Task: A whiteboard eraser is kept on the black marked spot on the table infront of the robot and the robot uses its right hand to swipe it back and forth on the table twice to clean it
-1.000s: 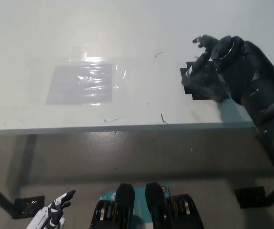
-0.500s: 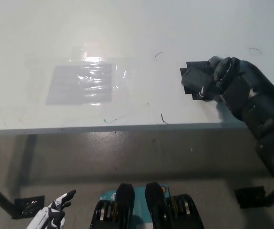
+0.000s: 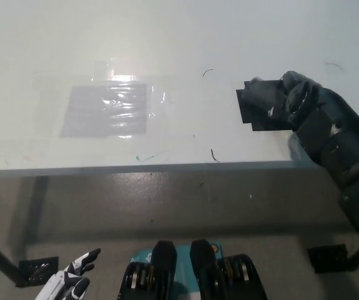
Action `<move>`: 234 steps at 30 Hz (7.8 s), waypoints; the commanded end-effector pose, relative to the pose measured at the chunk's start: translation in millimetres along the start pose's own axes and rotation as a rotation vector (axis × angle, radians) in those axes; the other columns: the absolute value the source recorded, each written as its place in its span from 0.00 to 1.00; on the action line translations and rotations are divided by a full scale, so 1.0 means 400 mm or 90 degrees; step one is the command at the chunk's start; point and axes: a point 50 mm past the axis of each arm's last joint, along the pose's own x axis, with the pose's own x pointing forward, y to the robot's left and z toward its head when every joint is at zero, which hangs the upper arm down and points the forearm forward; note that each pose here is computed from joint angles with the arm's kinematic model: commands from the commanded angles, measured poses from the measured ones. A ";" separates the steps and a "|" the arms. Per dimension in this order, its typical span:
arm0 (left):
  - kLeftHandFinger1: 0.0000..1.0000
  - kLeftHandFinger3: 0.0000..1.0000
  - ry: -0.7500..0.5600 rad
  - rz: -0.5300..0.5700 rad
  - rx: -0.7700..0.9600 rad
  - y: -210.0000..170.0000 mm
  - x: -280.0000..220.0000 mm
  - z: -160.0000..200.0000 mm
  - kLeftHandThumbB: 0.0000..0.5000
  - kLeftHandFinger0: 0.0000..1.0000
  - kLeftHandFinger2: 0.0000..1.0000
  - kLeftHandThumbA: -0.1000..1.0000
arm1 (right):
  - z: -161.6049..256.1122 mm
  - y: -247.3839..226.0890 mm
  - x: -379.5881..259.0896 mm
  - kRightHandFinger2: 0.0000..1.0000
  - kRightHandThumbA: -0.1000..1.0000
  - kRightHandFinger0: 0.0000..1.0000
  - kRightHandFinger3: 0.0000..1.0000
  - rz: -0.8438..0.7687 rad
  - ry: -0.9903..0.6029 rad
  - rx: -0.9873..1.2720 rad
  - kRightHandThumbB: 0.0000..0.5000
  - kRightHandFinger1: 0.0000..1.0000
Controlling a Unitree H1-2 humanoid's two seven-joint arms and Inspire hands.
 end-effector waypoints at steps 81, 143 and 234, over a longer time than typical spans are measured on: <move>1.00 1.00 -0.027 -0.016 0.048 0.045 0.014 0.017 0.81 1.00 1.00 0.94 | 0.415 0.267 -0.179 0.22 0.01 0.00 0.82 0.011 -0.292 -0.089 0.33 0.01; 1.00 1.00 -0.012 -0.020 0.039 0.024 -0.009 0.008 0.77 1.00 1.00 0.91 | -0.169 0.146 0.009 0.09 0.07 0.00 0.68 -0.043 -0.044 -0.053 0.35 0.00; 1.00 1.00 0.014 -0.038 0.025 0.004 -0.015 -0.021 0.79 1.00 1.00 0.90 | -0.297 0.094 -1.077 1.00 1.00 1.00 1.00 -0.495 -1.031 0.517 0.89 1.00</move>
